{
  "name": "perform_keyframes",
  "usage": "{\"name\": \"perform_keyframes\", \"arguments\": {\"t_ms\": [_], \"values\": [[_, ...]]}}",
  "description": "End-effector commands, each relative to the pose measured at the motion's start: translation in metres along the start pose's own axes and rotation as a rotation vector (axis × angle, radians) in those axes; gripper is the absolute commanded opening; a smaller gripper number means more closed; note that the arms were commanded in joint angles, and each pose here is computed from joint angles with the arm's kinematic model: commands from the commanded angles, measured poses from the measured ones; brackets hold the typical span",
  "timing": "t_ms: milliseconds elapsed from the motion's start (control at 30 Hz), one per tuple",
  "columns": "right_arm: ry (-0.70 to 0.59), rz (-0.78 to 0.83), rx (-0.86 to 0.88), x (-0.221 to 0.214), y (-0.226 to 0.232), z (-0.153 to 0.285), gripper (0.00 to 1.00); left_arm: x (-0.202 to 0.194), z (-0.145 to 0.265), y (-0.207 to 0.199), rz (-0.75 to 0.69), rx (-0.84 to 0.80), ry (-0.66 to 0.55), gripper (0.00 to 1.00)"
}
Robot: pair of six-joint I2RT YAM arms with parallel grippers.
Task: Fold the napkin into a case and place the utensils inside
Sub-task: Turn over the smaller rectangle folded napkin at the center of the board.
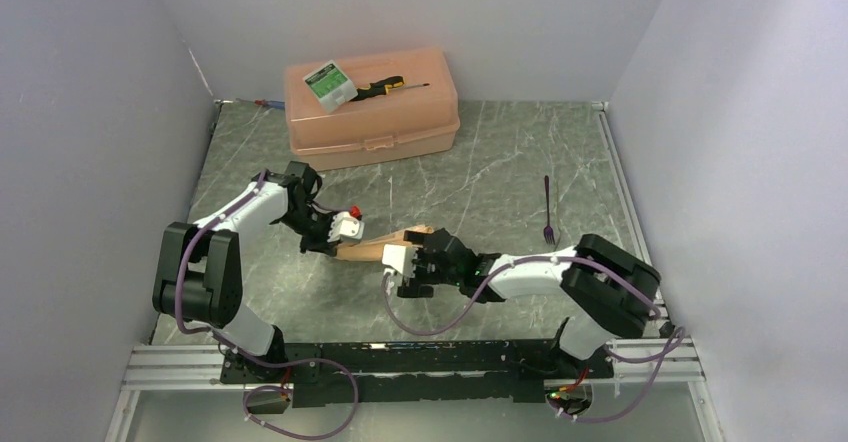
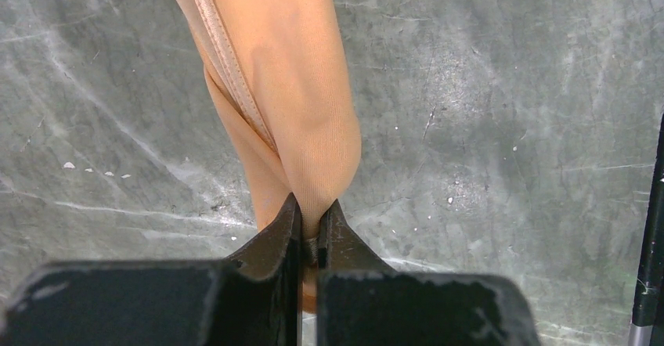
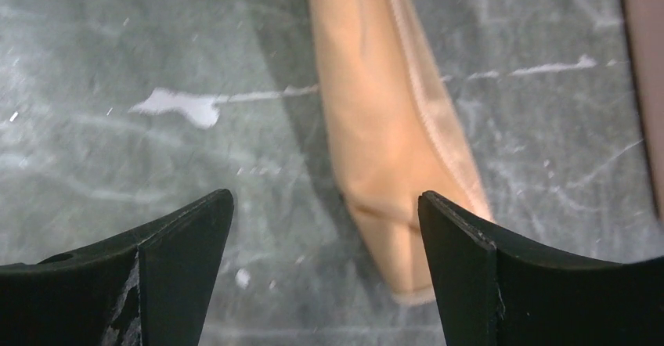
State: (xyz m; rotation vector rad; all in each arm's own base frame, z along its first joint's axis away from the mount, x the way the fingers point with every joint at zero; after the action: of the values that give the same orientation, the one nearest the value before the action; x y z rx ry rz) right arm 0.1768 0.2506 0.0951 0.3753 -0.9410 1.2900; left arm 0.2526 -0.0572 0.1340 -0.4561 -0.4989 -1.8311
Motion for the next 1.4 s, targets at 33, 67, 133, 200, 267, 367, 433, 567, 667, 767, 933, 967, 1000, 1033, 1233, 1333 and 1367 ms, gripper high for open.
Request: {"name": "perform_keyframes", "arguments": {"t_ms": [33, 67, 133, 200, 267, 367, 433, 567, 667, 767, 933, 967, 1000, 1033, 1233, 1333, 1367], "values": [[-0.103, 0.102, -0.110, 0.019, -0.014, -0.023, 0.89, 0.009, 0.012, 0.002, -0.031, 0.033, -0.033, 0.03], [-0.108, 0.115, -0.127, 0.018, -0.015, -0.027, 0.88, 0.008, 0.012, 0.001, -0.033, 0.030, -0.033, 0.03], [-0.104, 0.142, -0.129, 0.015, -0.016, -0.035, 0.85, 0.008, 0.012, 0.002, -0.036, 0.033, -0.032, 0.03], [-0.078, 0.167, -0.113, 0.011, -0.014, -0.042, 0.83, 0.009, 0.014, 0.003, -0.040, 0.032, -0.030, 0.03], [-0.063, 0.186, -0.104, 0.006, -0.013, -0.048, 0.80, 0.011, 0.018, 0.005, -0.041, 0.040, -0.027, 0.03], [-0.025, 0.207, -0.113, 0.000, -0.014, -0.059, 0.70, 0.016, 0.028, 0.010, -0.026, 0.065, -0.036, 0.03], [0.017, 0.227, -0.171, -0.003, -0.019, -0.067, 0.52, 0.021, 0.035, 0.012, -0.018, 0.073, -0.048, 0.03], [0.000, 0.208, -0.169, -0.007, -0.017, -0.072, 0.39, 0.030, 0.049, 0.010, -0.035, 0.097, -0.048, 0.03], [-0.033, 0.174, -0.144, 0.009, -0.019, -0.067, 0.17, 0.038, 0.057, 0.009, -0.024, 0.104, -0.066, 0.03], [-0.018, 0.082, -0.019, 0.033, -0.018, -0.049, 0.00, 0.049, 0.071, 0.011, -0.002, 0.107, -0.092, 0.03], [0.043, -0.119, 0.210, 0.068, -0.022, -0.004, 0.00, 0.071, 0.096, 0.013, 0.060, 0.052, -0.154, 0.03], [0.068, -0.154, 0.263, 0.072, -0.021, 0.004, 0.00, 0.076, 0.101, 0.013, 0.073, 0.043, -0.167, 0.03], [0.104, -0.197, 0.327, 0.072, -0.020, 0.012, 0.00, 0.079, 0.104, 0.011, 0.089, 0.024, -0.184, 0.03], [0.127, -0.247, 0.365, 0.075, -0.020, 0.020, 0.00, 0.082, 0.104, 0.008, 0.113, -0.003, -0.205, 0.03], [0.088, -0.496, 0.702, 0.065, -0.014, 0.062, 0.00, 0.086, 0.088, -0.017, 0.297, -0.214, -0.293, 0.03], [0.054, -0.546, 0.835, 0.057, -0.007, 0.063, 0.00, 0.077, 0.070, -0.027, 0.363, -0.294, -0.304, 0.03], [0.067, -0.561, 0.867, 0.053, -0.006, 0.058, 0.00, 0.073, 0.064, -0.027, 0.387, -0.312, -0.300, 0.03]]}}
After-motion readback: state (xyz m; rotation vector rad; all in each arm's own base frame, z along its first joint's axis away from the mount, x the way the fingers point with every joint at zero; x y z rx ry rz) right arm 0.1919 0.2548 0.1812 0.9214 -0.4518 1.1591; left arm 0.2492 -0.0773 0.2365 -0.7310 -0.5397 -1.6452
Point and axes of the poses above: each gripper's point midway between its finger pads, its own z axis back along the fingers, its own y axis along the line the jaws close on, x = y × z, the point moved 10 cm from there along z, back along the fingers, and after that the axes turned 12 degrees about -z, right-handed, at the moved point
